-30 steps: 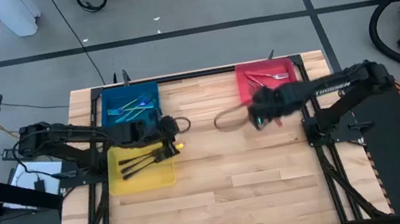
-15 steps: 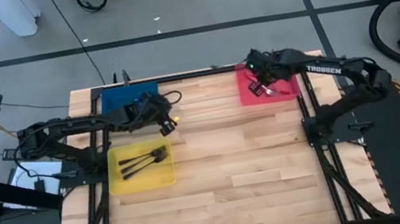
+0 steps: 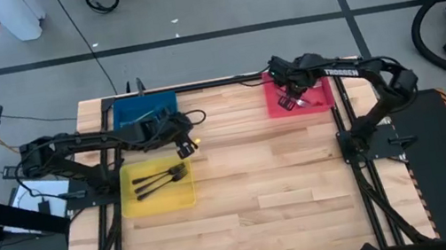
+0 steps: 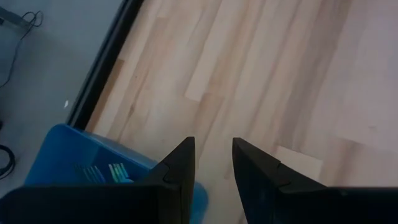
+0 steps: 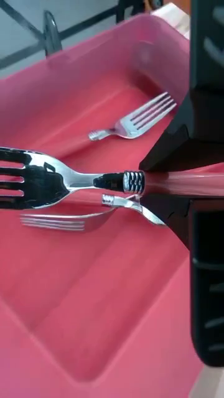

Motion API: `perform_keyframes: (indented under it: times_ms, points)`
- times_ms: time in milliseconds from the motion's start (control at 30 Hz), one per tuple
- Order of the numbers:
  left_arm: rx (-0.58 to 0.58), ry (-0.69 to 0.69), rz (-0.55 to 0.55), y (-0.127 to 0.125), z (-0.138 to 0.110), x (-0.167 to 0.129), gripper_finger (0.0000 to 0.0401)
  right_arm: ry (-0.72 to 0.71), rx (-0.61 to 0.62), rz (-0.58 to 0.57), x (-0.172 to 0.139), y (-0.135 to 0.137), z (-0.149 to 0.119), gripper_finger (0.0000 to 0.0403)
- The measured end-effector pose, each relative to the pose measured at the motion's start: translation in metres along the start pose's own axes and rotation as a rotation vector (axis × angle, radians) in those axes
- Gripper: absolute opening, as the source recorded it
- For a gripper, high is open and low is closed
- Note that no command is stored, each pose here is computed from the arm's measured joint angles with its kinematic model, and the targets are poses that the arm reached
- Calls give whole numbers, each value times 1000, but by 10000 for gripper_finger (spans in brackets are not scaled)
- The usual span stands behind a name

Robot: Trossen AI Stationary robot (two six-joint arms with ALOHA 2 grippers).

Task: Sort silverware by color (type)
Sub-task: Put the pink fork into the red bin, then return to Home Position

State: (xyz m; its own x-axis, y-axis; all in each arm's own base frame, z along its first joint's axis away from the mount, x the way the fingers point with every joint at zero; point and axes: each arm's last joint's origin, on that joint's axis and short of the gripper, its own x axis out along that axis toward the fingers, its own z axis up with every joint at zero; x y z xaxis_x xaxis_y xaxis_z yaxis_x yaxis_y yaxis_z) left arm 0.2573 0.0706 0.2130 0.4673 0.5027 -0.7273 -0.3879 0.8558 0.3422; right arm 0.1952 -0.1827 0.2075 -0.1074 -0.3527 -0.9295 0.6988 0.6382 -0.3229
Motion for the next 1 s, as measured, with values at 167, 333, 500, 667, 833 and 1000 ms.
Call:
perform_keyframes:
  times_ms: [167,333,500,667,833,1000]
  points:
    - [-2,-2,-18,-7,0,-3,107,43,-18,78,9,5,2,51]
    - [7,-6,-25,-10,0,-4,107,50,-39,86,10,5,1,63]
    - [7,-2,-24,-10,0,-4,107,54,-40,89,10,4,1,80]
    - [11,-2,-24,-10,0,-4,107,50,-40,56,11,3,1,92]
    - [32,-4,-24,-10,0,-4,107,40,-36,54,11,3,2,103]
    - [-9,-45,-24,-7,3,-12,107,46,18,108,6,3,5,106]
